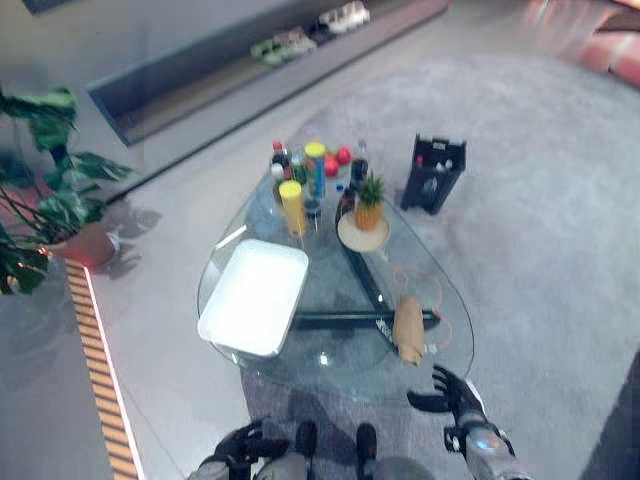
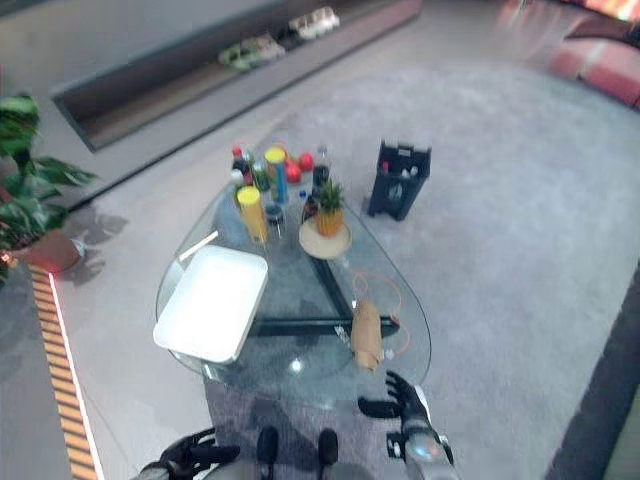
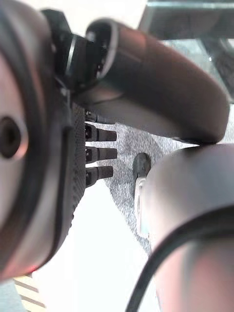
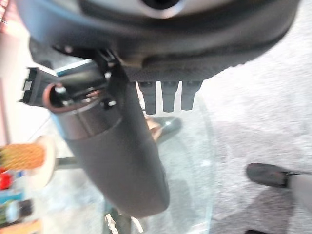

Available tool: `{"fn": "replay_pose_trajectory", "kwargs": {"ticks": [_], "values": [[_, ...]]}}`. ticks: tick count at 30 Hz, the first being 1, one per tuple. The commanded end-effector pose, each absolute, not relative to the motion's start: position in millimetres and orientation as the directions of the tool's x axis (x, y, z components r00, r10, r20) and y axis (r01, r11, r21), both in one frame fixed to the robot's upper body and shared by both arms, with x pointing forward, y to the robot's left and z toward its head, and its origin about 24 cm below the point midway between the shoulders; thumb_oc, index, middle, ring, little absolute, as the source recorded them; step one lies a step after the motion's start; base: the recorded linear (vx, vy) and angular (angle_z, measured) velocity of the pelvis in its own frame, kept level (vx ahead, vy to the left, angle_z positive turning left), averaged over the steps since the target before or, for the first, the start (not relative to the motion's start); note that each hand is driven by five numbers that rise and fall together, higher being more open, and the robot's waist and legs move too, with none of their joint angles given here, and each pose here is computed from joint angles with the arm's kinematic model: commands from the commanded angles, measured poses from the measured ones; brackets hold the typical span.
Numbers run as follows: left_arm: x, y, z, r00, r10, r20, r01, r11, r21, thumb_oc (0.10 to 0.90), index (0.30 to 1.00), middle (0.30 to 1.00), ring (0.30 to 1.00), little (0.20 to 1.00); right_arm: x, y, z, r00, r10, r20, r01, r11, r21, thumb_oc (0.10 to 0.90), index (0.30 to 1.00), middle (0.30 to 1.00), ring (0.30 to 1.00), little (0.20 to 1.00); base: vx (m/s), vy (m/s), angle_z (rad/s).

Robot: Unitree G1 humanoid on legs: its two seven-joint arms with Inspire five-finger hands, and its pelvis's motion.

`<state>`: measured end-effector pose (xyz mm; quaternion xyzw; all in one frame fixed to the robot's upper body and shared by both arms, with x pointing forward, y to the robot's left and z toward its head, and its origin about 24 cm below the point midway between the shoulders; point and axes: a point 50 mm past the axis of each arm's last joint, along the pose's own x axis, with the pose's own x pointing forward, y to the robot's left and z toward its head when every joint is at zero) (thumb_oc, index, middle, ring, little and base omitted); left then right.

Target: Wipe the table with a cloth and put it in the basket.

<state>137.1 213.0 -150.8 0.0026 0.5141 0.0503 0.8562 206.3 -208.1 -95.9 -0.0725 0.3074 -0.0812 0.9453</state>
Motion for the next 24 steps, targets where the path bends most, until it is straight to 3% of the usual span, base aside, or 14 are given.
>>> {"fn": "replay_pose_trajectory", "kwargs": {"ticks": [1,5,14,24], "values": [[135.3,206.2,-152.9,0.469,0.109,-0.876,-0.108,0.992,0.066,0.800,0.900,0.900,0.900,0.900,246.7,-199.8,-53.5,0.903,-0.225,-0.366,0.166,0.968,-0.186,0.800,0.900,0.900,0.900,0.900,-0.18,0.051,-0.02],[154.2,203.8,-144.9,0.551,0.122,-0.826,-0.100,0.992,0.080,0.800,0.900,0.900,0.900,0.900,270.9,-197.4,-17.9,0.936,-0.302,-0.179,0.262,0.941,-0.216,0.800,0.900,0.900,0.900,0.900,-0.13,0.071,0.00],[192.0,196.1,-127.4,0.665,0.134,-0.735,-0.151,0.988,0.044,0.800,0.900,0.900,0.900,0.900,307.1,-186.0,37.9,0.915,-0.398,0.061,0.403,0.898,-0.175,0.800,0.900,0.900,0.900,0.900,-0.06,0.064,-0.07],[207.1,189.8,-118.2,0.713,0.129,-0.689,-0.173,0.985,0.006,0.800,0.900,0.900,0.900,0.900,329.1,-185.2,94.5,0.846,-0.475,0.244,0.511,0.852,-0.114,0.800,0.900,0.900,0.900,0.900,0.00,0.046,0.01]]}}
